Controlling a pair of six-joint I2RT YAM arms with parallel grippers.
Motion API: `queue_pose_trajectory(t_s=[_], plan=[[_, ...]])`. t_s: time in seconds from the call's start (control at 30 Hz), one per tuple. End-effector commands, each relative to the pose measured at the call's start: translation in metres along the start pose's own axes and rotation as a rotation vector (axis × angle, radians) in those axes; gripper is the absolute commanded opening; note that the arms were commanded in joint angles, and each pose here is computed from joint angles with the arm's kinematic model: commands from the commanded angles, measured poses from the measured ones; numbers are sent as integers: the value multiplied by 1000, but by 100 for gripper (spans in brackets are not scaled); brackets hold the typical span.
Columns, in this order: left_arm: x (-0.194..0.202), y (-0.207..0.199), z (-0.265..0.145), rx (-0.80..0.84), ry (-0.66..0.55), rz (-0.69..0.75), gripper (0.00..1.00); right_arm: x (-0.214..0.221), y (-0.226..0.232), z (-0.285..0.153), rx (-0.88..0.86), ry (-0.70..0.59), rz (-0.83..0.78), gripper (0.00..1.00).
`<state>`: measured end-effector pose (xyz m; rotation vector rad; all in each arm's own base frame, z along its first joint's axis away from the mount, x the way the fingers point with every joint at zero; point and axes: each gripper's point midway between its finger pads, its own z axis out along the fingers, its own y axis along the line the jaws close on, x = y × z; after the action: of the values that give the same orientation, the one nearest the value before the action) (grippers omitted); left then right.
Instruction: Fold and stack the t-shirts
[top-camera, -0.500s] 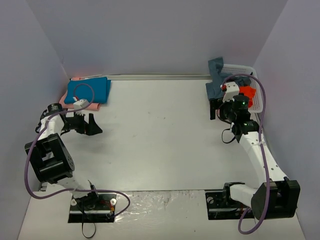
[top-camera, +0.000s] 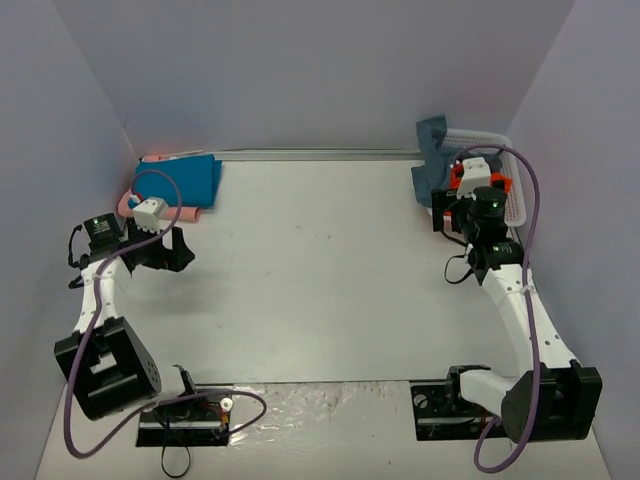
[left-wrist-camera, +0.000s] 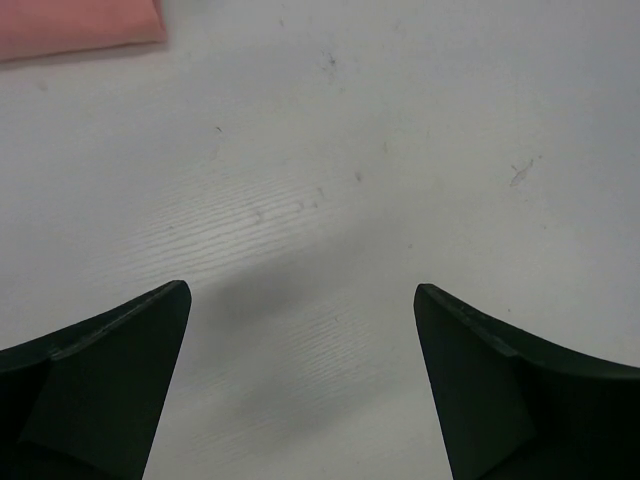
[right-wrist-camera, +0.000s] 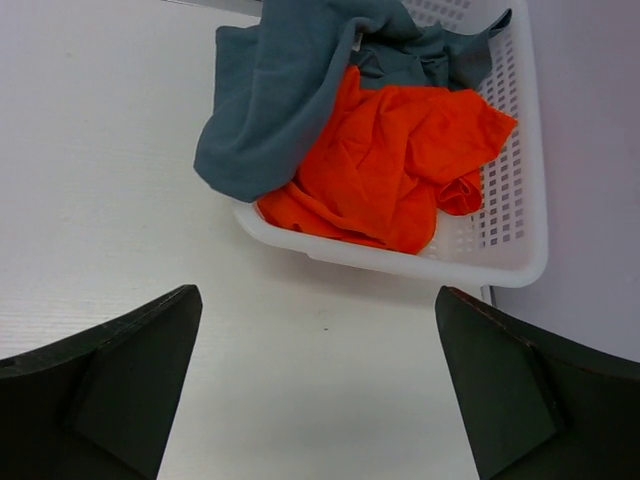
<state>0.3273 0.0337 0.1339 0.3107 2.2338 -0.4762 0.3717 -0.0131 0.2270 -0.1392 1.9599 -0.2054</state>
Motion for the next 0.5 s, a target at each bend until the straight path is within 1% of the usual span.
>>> queue_pose_trajectory(t_s=[0.0,0.03,0.07,0.1,0.13,0.17,0.23,0.27,0.3,0.33,0.37,0.4,0.43,0.47], plan=[[-49,14,-26,-178,-204,135,94,-38,-29,6,127,-98,-66,100],[-48,13,-27,-184,-214,146,94,-38,-33,10,151,-89,-76,100],[-48,9,-28,-175,-224,157,94,-29,-34,24,165,-47,-96,100],[-46,5,-31,-177,-219,170,94,-36,-40,29,193,-40,-108,100],[-46,6,-33,-187,-211,171,94,-35,-43,38,200,-18,-116,100],[-47,8,-36,-202,-203,171,94,-22,-39,58,181,37,-129,100],[-48,7,-39,-203,-198,169,94,-31,-33,77,124,40,-135,100],[-48,3,-39,-183,-205,174,94,-17,-25,95,94,83,-133,100],[-47,1,-37,-169,-205,175,94,-28,-22,102,69,81,-131,100],[-46,0,-37,-162,-203,178,94,-27,-15,111,30,95,-125,100],[-44,0,-36,-159,-196,178,94,-14,-7,129,7,142,-101,100],[-41,1,-35,-160,-186,174,94,-26,-5,134,-10,135,-95,95],[-41,1,-35,-160,-183,178,94,-14,0,147,-29,169,-93,93],[-39,2,-34,-158,-180,175,94,-11,2,149,-38,188,-76,92]])
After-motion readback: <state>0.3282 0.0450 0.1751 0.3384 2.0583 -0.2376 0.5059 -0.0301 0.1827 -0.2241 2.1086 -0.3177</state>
